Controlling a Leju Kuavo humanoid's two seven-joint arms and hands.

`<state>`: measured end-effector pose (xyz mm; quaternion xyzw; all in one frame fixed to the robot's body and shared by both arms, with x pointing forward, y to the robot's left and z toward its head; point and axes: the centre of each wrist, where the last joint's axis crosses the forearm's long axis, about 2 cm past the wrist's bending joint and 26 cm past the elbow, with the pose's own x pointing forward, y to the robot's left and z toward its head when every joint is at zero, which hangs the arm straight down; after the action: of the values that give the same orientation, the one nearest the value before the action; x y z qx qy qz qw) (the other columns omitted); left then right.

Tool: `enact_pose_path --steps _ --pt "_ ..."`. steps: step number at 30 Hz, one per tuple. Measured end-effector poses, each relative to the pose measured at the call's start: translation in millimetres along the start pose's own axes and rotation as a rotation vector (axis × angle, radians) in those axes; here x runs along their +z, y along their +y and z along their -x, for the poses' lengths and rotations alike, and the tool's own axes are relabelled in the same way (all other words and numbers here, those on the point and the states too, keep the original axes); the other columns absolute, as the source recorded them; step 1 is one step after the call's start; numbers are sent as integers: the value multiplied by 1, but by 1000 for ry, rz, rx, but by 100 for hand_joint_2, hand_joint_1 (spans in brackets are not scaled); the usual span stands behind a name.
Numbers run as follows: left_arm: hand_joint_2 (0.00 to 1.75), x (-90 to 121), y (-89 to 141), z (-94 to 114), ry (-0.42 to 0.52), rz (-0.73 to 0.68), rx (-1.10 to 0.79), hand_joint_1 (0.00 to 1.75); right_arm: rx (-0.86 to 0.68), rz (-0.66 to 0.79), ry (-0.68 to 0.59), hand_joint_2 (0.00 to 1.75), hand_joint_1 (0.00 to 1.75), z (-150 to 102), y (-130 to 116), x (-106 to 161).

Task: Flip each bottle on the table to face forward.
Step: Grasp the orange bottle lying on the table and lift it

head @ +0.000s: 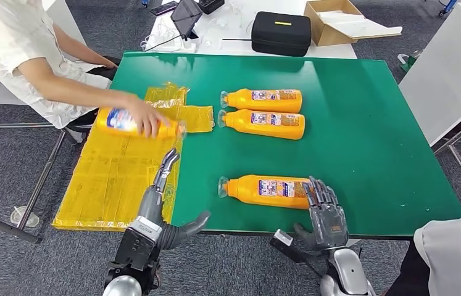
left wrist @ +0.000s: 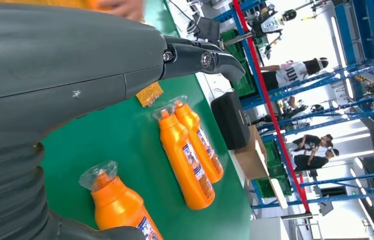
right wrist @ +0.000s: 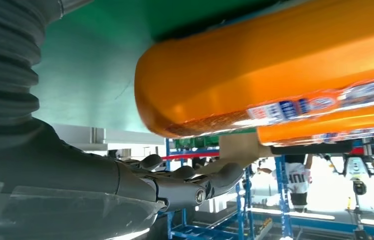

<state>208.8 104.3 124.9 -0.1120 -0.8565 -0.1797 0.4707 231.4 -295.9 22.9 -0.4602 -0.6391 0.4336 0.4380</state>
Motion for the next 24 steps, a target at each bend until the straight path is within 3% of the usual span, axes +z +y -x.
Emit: enact_pose_path --steps 14,24 --pt "175 -4 0 -1 1 -75 43 0 118 -7 -44 175 0 15 -2 -33" --pt "175 -19 2 -7 3 -148 84 0 71 6 -37 175 0 16 -3 -52"
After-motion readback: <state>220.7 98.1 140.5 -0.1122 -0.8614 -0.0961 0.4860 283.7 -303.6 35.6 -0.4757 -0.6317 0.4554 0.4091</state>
